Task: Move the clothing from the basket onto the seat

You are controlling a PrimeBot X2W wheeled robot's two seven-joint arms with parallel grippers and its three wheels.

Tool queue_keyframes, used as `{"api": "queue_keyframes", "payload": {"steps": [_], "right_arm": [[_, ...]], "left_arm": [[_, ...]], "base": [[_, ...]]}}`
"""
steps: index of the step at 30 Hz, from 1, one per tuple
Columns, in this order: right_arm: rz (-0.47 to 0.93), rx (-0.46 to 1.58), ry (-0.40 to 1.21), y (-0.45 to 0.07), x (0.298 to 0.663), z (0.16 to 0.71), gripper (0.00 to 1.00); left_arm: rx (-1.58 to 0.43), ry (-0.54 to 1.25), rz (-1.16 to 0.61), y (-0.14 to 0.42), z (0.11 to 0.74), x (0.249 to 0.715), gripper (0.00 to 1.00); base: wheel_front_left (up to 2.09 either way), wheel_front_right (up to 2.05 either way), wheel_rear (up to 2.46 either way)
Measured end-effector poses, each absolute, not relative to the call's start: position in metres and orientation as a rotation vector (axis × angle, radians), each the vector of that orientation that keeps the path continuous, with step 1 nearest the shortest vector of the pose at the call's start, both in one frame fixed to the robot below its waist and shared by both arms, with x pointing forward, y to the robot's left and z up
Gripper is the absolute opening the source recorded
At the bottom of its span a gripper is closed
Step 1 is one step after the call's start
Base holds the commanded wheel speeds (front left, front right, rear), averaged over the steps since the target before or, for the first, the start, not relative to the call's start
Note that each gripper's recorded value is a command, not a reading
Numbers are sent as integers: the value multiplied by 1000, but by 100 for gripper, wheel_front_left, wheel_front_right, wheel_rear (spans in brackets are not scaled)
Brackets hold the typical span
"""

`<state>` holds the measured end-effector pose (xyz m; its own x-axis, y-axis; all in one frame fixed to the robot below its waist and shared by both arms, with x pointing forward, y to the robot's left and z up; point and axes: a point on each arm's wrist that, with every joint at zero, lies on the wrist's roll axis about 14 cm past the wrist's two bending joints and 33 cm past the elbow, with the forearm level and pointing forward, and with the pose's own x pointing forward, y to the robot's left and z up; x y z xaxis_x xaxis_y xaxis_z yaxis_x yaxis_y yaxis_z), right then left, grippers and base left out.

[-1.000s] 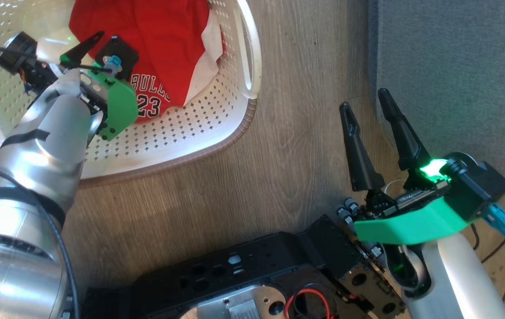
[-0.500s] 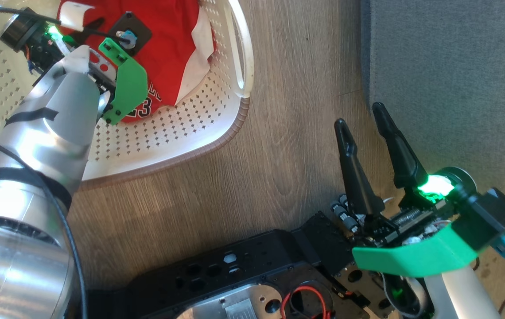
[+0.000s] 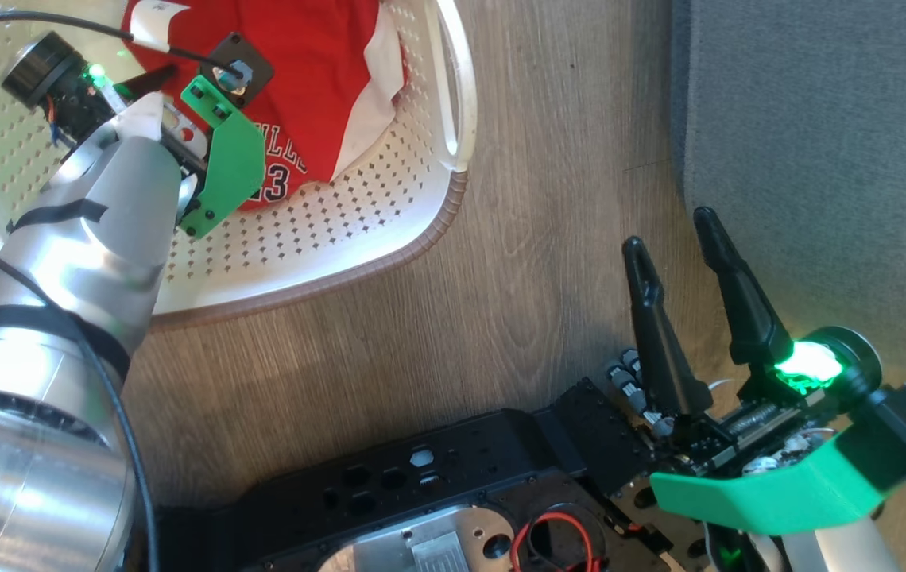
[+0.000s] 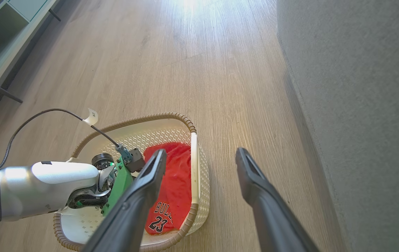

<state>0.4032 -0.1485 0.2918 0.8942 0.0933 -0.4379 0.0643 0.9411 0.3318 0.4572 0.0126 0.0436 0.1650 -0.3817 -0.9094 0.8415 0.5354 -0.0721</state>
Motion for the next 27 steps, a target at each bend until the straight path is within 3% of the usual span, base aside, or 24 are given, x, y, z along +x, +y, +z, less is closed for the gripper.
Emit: {"api": "queue_keyframes", "payload": {"steps": [25, 26, 27], "right_arm": [[25, 332, 452, -149, 408, 293, 100], [26, 333, 450, -148, 408, 294, 100], [27, 333, 448, -148, 408, 294, 100]], "left_arm": [[400, 1066, -863, 6, 46, 462, 99], [401, 1095, -854, 9, 44, 460, 59], [406, 1130, -848, 12, 43, 456, 27]], "base": [[0, 0, 0], [0, 0, 0], [0, 0, 0]]}}
